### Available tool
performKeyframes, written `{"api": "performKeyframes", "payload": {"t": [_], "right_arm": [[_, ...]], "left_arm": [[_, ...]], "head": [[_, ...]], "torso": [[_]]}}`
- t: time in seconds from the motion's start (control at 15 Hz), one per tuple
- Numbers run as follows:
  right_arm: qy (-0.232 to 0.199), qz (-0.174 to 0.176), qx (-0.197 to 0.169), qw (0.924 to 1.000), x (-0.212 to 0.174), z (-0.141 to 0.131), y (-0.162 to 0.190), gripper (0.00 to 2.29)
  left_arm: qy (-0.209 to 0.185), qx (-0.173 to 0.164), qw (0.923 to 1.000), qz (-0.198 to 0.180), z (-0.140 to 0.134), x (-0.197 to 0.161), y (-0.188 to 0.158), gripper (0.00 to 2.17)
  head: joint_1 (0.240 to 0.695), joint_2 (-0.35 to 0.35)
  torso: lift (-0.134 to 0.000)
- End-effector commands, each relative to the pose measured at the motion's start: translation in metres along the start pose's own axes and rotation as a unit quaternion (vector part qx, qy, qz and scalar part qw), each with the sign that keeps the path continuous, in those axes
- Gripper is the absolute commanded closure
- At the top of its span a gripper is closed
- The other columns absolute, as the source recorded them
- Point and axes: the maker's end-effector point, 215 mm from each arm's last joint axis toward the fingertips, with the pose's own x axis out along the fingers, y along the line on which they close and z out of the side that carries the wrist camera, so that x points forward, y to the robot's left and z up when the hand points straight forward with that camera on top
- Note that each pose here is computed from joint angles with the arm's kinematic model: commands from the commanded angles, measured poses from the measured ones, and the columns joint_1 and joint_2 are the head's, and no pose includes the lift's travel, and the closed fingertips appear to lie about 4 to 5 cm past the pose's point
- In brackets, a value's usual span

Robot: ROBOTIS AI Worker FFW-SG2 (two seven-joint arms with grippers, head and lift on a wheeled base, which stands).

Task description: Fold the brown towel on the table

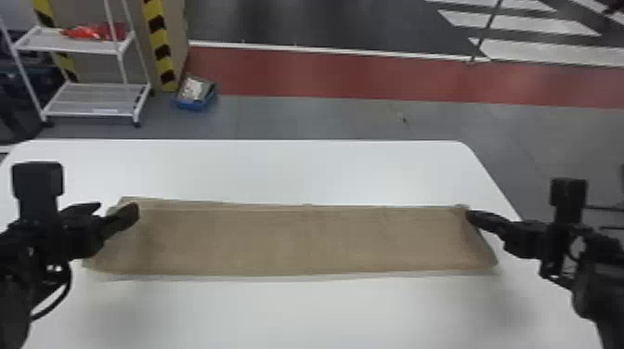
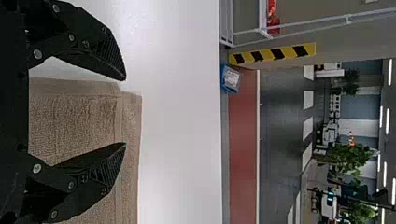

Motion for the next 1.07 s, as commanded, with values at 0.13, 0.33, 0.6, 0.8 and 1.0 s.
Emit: {"api": "performKeyframes", "payload": {"t": [0.13, 0.33, 0.6, 0.8, 1.0], "right_arm": [[-0.001, 0.002, -0.002, 1.0000, 0.001, 0.003, 0.004, 1.31], [-0.002, 0.002, -0.001, 1.0000, -0.001, 0.003, 0.002, 1.31], [-0.002, 0.000, -0.003, 1.0000, -0.004, 0.003, 0.000, 1.31], [-0.005, 0.006, -0.001, 1.0000, -0.004, 0.004, 0.002, 1.31], [-0.006, 0.004, 0.000, 1.0000, -0.005, 0.005, 0.001, 1.31]], "left_arm": [[0.020, -0.002, 0.9998, 0.004, -0.012, 0.005, 0.005, 0.62], [0.023, 0.004, 0.9997, 0.008, -0.013, 0.006, 0.006, 0.64], [0.027, 0.005, 0.9996, 0.010, -0.015, 0.007, 0.008, 0.80], [0.037, 0.005, 0.9992, 0.012, -0.020, 0.007, 0.009, 0.85], [0.050, 0.001, 0.9987, 0.011, -0.029, 0.006, 0.008, 1.16]], "head": [[0.695, -0.133], [0.695, -0.127], [0.695, -0.128], [0.695, -0.128], [0.695, -0.126]], "torso": [[-0.117], [-0.117], [-0.117], [-0.117], [-0.117]]}}
